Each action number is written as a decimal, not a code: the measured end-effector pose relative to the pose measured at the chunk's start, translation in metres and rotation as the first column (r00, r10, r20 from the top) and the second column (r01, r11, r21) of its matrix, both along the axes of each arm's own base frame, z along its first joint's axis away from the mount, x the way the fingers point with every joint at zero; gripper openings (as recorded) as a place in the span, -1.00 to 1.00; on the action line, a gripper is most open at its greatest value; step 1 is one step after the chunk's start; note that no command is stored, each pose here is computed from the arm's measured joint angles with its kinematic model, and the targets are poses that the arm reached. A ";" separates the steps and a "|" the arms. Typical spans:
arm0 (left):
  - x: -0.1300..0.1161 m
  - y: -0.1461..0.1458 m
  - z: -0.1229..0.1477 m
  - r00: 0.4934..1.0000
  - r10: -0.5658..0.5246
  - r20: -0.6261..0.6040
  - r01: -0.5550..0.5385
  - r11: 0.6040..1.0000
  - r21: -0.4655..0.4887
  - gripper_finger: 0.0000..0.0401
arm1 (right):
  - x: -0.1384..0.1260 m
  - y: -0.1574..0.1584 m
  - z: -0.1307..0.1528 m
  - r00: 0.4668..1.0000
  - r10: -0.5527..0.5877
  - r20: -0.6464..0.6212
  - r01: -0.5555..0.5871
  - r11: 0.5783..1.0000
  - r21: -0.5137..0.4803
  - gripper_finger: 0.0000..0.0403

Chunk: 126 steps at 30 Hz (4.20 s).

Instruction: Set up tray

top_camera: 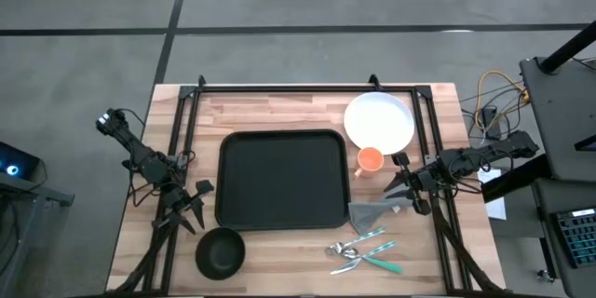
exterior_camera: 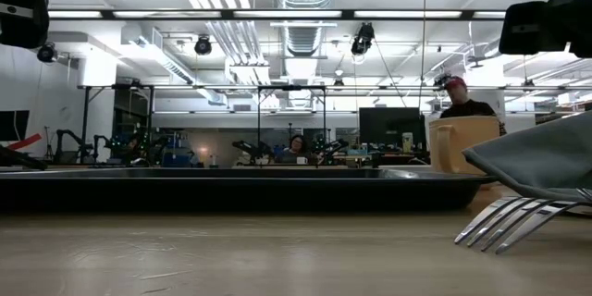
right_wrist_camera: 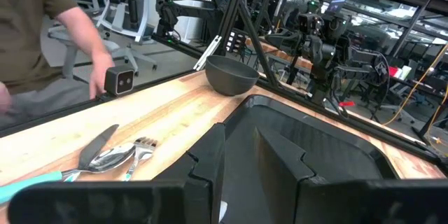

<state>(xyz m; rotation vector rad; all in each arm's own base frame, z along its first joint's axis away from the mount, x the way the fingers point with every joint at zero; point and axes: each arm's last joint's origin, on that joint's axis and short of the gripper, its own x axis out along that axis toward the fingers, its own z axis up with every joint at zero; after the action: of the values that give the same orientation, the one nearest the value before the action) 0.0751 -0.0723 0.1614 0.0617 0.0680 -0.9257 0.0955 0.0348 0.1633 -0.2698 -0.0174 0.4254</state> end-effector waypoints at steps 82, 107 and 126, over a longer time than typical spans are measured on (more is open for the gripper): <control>0.000 0.000 0.000 1.000 0.000 0.000 0.000 1.000 0.000 -0.50 | 0.061 0.005 0.102 0.694 -0.542 -0.474 0.550 0.824 -0.137 -0.65; 0.000 0.000 0.000 1.000 0.000 0.000 0.000 1.000 0.000 -0.50 | 0.106 0.007 0.061 0.292 -0.623 -0.725 0.664 0.678 -0.315 -0.16; 0.000 0.000 0.000 1.000 0.000 0.000 0.000 1.000 0.000 -0.50 | 0.122 -0.017 0.028 0.072 -0.538 -0.840 0.626 0.680 -0.382 -0.33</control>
<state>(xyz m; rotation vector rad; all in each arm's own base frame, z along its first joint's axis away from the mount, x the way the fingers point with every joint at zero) 0.0751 -0.0723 0.1614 0.0617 0.0680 -0.9257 0.2173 0.0177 0.1917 0.1156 1.2302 -0.3385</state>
